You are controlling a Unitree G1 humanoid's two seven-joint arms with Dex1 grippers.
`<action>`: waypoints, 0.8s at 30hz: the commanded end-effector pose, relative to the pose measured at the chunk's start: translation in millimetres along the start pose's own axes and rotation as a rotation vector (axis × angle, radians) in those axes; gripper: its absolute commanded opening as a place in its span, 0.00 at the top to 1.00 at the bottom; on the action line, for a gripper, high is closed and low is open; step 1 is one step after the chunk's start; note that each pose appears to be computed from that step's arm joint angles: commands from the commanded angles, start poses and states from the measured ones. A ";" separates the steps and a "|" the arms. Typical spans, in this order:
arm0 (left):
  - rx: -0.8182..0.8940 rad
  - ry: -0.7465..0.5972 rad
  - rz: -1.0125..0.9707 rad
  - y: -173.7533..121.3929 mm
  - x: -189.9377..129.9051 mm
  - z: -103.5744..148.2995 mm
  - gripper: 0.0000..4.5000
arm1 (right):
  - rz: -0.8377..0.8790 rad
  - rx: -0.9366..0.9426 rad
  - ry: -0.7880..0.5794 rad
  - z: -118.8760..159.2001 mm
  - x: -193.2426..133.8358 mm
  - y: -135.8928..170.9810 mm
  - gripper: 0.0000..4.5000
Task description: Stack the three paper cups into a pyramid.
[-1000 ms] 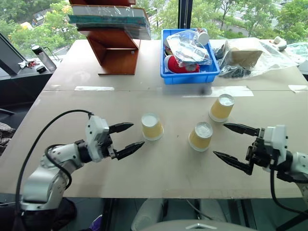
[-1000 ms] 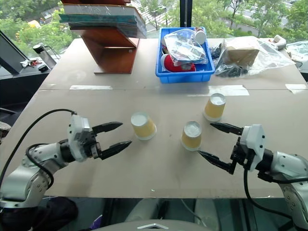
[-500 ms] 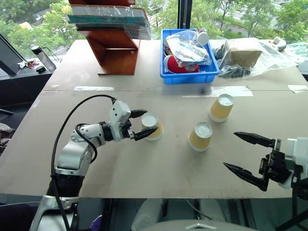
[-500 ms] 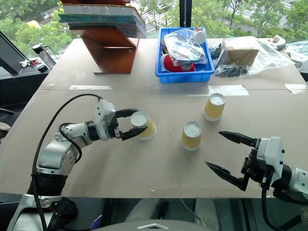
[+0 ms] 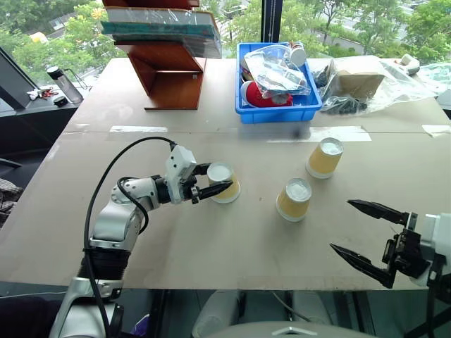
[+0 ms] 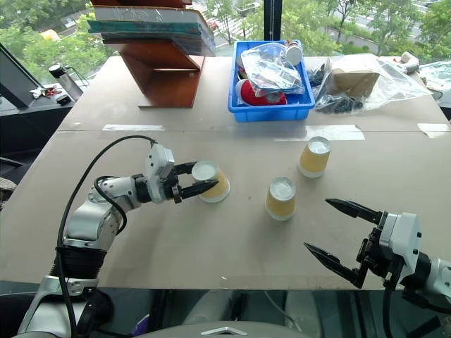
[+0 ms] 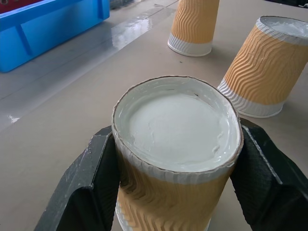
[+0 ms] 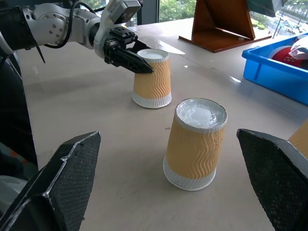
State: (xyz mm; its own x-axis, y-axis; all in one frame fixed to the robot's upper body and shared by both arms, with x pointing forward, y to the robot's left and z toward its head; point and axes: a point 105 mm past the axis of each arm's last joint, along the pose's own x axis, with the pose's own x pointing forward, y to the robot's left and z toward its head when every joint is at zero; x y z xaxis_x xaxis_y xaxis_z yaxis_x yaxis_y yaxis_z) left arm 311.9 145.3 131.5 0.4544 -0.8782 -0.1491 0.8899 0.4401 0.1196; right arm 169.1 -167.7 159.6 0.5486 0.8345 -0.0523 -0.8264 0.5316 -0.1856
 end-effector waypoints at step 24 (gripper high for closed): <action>0.072 -0.073 -0.350 -55.5 55.9 11.7 0.38 | -0.045 -0.033 -0.028 19.5 -4.2 3.6 0.00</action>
State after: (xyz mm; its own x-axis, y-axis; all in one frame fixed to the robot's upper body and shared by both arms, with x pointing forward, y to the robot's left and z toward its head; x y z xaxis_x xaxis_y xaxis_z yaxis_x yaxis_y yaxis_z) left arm 290.4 71.7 122.1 0.1332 -0.9813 -0.1392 0.9872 0.1189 0.1067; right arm 165.1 -169.1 167.8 0.5862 0.8090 -0.0424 -0.7998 0.5696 -0.1896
